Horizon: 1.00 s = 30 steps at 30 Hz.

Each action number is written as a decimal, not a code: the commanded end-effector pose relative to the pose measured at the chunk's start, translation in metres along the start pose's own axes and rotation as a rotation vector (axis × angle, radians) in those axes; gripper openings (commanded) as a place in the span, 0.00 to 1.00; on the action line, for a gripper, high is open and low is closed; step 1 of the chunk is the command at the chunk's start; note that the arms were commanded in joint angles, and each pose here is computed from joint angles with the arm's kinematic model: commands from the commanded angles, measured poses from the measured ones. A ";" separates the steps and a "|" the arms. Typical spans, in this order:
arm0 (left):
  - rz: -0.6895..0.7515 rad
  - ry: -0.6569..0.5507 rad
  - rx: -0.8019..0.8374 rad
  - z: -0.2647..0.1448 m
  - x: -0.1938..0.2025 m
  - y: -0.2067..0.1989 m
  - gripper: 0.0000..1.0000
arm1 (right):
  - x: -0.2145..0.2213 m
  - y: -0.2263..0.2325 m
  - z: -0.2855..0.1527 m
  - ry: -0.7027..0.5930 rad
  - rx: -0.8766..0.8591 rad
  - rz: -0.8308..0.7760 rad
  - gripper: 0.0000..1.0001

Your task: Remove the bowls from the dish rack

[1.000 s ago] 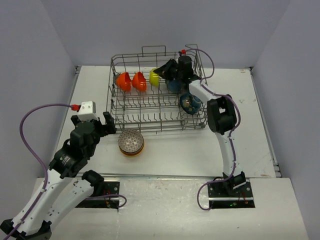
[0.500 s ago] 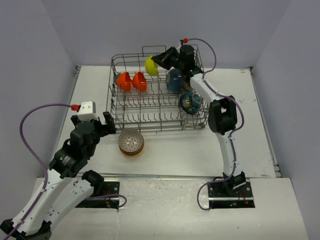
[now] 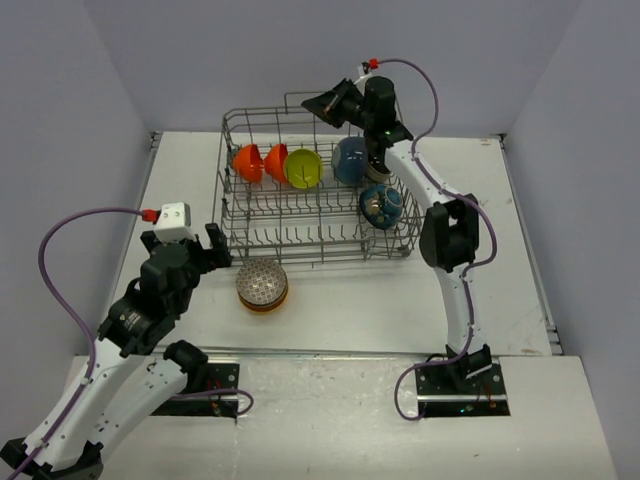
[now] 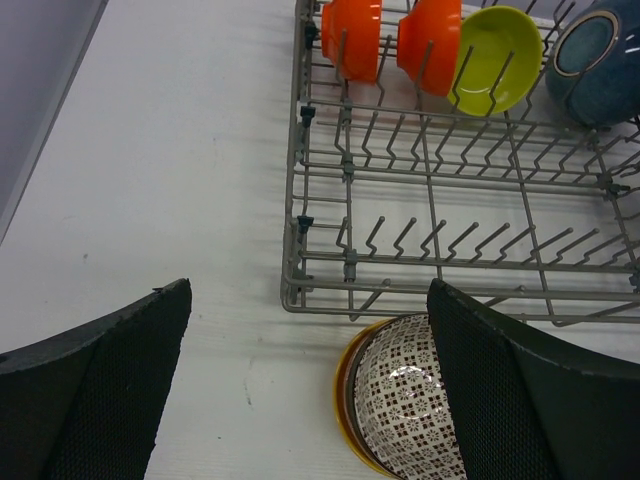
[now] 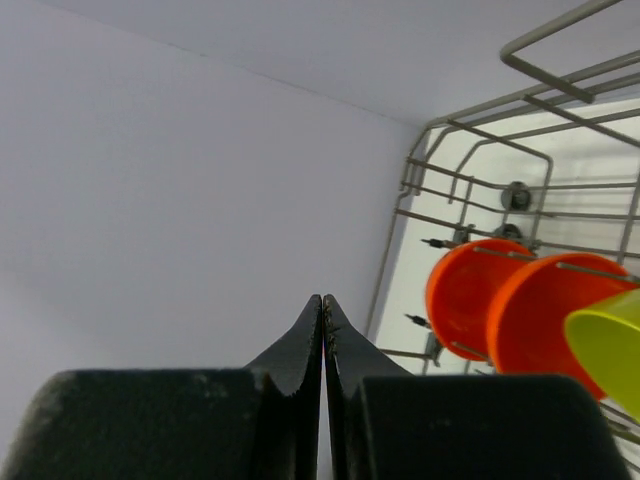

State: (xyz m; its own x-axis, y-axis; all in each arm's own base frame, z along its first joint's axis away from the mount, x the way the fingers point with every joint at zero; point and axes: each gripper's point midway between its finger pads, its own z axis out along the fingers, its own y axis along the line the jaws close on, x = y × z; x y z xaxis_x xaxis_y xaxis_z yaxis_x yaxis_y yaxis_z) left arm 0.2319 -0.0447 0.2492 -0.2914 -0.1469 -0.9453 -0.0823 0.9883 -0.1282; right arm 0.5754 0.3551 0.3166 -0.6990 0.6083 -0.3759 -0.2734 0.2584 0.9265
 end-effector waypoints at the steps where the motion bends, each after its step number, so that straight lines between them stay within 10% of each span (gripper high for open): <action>1: 0.003 -0.023 -0.016 0.002 -0.003 0.003 1.00 | -0.012 0.013 -0.009 -0.021 0.116 -0.181 0.00; 5: 0.009 -0.015 -0.016 0.004 -0.001 0.002 1.00 | -0.011 -0.025 -0.025 -0.045 0.291 -0.337 0.34; 11: 0.018 -0.005 -0.014 0.006 0.000 0.000 1.00 | 0.014 -0.028 -0.032 -0.004 0.411 -0.640 0.54; 30: 0.026 0.007 -0.012 0.008 0.003 -0.001 1.00 | 0.033 -0.132 -0.008 0.204 0.555 -1.005 0.54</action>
State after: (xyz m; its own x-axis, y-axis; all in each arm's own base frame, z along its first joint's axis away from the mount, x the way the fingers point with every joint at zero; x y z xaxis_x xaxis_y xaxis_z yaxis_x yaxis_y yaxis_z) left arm 0.2345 -0.0461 0.2444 -0.3102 -0.1355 -0.9410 -0.0858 0.9897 -0.1142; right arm 0.5731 0.3375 0.1589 -0.5259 -0.1217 -0.8418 -0.4414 0.8850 0.1479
